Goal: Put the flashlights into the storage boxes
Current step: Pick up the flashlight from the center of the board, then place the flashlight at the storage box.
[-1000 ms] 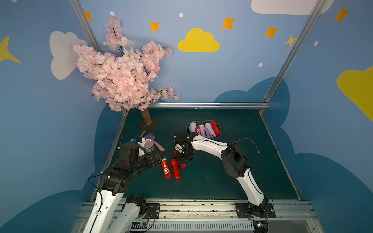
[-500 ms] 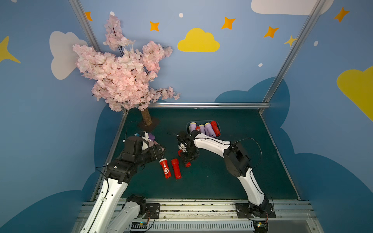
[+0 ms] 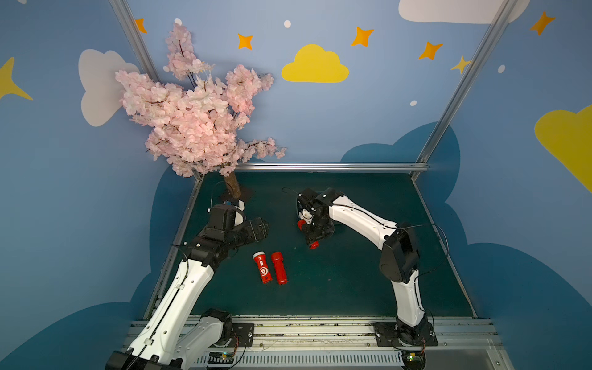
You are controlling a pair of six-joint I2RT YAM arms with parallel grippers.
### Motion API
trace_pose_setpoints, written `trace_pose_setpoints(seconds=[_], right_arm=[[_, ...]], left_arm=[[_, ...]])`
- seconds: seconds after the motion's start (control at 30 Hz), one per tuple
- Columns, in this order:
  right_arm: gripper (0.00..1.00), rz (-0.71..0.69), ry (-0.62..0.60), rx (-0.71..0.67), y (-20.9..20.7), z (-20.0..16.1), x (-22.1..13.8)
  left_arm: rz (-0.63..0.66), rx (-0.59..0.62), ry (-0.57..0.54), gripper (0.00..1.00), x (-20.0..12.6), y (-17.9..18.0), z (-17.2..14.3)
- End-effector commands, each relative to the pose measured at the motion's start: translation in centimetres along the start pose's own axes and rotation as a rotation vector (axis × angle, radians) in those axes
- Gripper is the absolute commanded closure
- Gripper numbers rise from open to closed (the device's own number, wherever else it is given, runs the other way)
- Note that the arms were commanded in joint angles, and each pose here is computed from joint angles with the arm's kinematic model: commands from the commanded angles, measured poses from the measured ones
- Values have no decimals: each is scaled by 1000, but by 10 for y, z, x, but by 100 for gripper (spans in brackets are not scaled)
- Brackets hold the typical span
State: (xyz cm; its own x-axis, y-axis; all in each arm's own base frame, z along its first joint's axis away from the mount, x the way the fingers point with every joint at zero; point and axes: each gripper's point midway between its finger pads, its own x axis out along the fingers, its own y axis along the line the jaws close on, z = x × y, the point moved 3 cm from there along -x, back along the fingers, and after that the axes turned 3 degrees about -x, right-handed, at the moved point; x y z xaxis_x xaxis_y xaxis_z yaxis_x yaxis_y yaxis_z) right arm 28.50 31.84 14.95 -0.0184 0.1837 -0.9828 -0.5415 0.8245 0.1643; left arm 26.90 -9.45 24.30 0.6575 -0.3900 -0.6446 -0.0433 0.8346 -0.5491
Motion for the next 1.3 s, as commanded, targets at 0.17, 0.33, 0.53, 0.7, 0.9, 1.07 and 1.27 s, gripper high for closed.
trace_pose_setpoints(seconds=[0.17, 0.33, 0.53, 0.7, 0.9, 1.07, 1.27], right_arm=[[79, -60, -57, 58, -46, 29, -27], [79, -71, -73, 103, -70, 55, -18], [79, -73, -86, 159, -100, 79, -5], [79, -73, -84, 197, -121, 88, 8], [77, -68, -73, 225, -138, 92, 20], [73, -65, -57, 245, -146, 91, 28], [68, -59, -57, 259, -147, 91, 27]], left_arm=[[-78, 74, -41, 0, 20, -23, 30], [-90, 108, -30, 1, 35, -30, 44], [-87, 145, -33, 1, 48, -36, 61], [-118, 163, -3, 1, 60, -42, 68], [-122, 169, 14, 1, 69, -43, 78], [-123, 167, 24, 1, 72, -41, 83], [-123, 163, 27, 1, 73, -40, 84]])
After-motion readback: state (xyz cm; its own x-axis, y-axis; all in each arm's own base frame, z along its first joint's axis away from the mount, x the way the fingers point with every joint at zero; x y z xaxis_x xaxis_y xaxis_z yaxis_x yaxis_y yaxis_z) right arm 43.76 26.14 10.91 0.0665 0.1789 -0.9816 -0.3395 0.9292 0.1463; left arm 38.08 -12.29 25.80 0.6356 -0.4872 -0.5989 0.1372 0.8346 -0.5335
